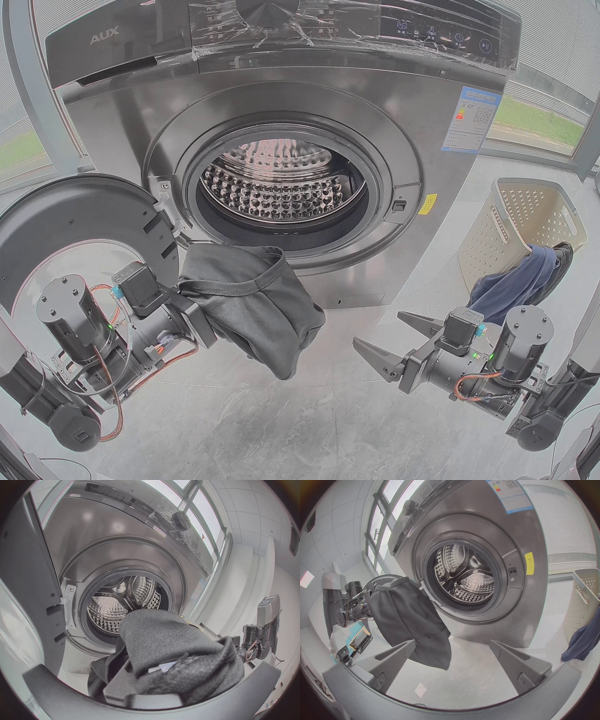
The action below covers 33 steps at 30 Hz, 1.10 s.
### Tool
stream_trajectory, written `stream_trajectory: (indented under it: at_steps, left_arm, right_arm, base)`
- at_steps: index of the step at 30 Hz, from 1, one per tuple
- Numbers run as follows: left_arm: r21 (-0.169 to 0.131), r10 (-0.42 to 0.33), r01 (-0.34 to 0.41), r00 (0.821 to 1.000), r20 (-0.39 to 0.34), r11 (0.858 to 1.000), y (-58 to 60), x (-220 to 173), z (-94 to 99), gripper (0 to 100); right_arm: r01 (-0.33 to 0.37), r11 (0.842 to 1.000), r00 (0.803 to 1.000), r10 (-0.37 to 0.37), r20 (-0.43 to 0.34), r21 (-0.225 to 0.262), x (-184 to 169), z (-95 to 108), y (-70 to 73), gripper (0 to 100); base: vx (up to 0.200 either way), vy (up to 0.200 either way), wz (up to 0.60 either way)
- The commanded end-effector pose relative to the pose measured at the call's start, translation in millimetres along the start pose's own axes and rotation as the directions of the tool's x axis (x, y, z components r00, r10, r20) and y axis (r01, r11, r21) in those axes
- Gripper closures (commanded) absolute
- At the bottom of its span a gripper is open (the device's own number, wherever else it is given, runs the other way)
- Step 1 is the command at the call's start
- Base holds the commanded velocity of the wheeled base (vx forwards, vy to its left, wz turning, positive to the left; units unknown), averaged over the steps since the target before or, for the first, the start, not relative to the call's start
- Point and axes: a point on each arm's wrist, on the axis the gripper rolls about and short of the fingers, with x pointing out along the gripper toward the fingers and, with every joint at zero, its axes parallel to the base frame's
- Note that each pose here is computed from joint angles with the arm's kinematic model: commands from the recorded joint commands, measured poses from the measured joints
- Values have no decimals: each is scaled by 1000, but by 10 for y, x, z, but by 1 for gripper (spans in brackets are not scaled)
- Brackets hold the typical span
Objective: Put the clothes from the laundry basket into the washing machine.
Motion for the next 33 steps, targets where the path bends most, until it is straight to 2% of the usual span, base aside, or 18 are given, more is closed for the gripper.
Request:
stream_trajectory:
  at_steps: [1,4,5,6,9,15,20,24,27,33]
  left_arm:
    - [5,21,-22,1000,9,1000,49,-40,33,100]
    - [21,28,-28,1000,1,999,63,-44,15,100]
    - [44,33,-32,999,-9,999,71,-50,-8,100]
    - [54,43,-42,999,-12,998,95,-56,-13,100]
    - [71,63,-62,998,-14,996,145,-65,-17,100]
    - [74,86,-84,996,-21,994,198,-74,-31,100]
    - [78,90,-86,994,-57,993,211,-71,-116,100]
    - [96,92,-85,993,-76,992,220,-56,-165,100]
    - [107,93,-84,992,-82,991,224,-50,-181,100]
    - [106,96,-86,991,-97,991,234,-41,-219,100]
  right_arm:
    - [15,1000,1000,-16,17,7,-22,35,19,0]
    - [22,1000,1000,-23,21,21,8,34,14,0]
    - [39,999,999,-39,15,25,45,10,-28,0]
    - [46,999,999,-47,18,25,65,12,-49,0]
    - [67,997,997,-68,22,29,86,17,-108,0]
    - [87,996,995,-88,36,31,104,36,-102,0]
    - [92,995,995,-93,42,31,112,42,-87,0]
    - [91,995,995,-92,42,31,108,43,-87,0]
    - [92,995,995,-93,37,29,103,36,-88,0]
    - [90,995,995,-91,37,29,100,35,-88,0]
  base:
    - [0,0,0]
    - [0,0,0]
    - [0,0,0]
    - [0,0,0]
    - [0,0,0]
    - [0,0,0]
    - [200,0,0]
    - [200,0,0]
    - [0,0,0]
    - [0,0,0]
